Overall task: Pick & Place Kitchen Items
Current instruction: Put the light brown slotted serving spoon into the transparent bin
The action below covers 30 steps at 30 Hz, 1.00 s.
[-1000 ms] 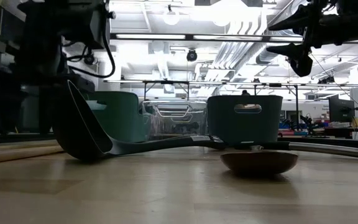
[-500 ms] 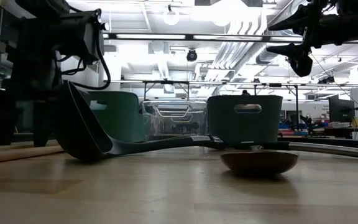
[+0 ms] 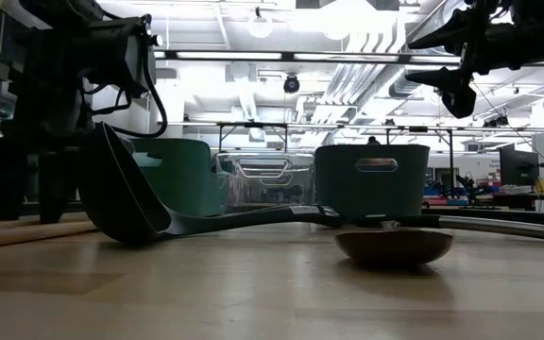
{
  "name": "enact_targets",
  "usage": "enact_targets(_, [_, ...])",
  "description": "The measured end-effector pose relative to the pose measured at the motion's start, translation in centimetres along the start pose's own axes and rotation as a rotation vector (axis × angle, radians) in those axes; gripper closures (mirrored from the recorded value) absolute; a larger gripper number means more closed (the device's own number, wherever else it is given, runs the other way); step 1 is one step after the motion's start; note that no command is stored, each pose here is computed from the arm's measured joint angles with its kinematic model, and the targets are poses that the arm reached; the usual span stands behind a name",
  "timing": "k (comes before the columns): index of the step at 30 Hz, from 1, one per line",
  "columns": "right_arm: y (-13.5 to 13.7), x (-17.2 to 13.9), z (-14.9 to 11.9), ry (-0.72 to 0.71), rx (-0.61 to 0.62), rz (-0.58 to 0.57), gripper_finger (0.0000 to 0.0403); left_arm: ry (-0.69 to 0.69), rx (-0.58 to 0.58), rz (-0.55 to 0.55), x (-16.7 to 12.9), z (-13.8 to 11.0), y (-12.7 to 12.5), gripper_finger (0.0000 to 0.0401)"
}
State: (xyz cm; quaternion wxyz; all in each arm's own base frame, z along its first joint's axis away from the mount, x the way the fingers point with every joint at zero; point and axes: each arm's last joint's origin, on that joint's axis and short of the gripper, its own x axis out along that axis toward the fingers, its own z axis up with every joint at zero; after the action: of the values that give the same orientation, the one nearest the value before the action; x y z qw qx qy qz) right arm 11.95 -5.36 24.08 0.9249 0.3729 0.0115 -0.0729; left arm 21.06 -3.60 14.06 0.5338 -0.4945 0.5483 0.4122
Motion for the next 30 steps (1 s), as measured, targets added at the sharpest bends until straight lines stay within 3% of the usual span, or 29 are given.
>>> enact_targets(14, [0.0,0.0,0.0,0.001,0.000,0.001,0.0188,0.027,-0.027,-0.012,0.0,-0.1,-0.1,0.0311])
enact_targets(30, [0.1,0.0,0.0,0.014,0.004,0.016,0.0188,0.031,-0.010,-0.027,-1.0,-0.2,-1.1,0.0315])
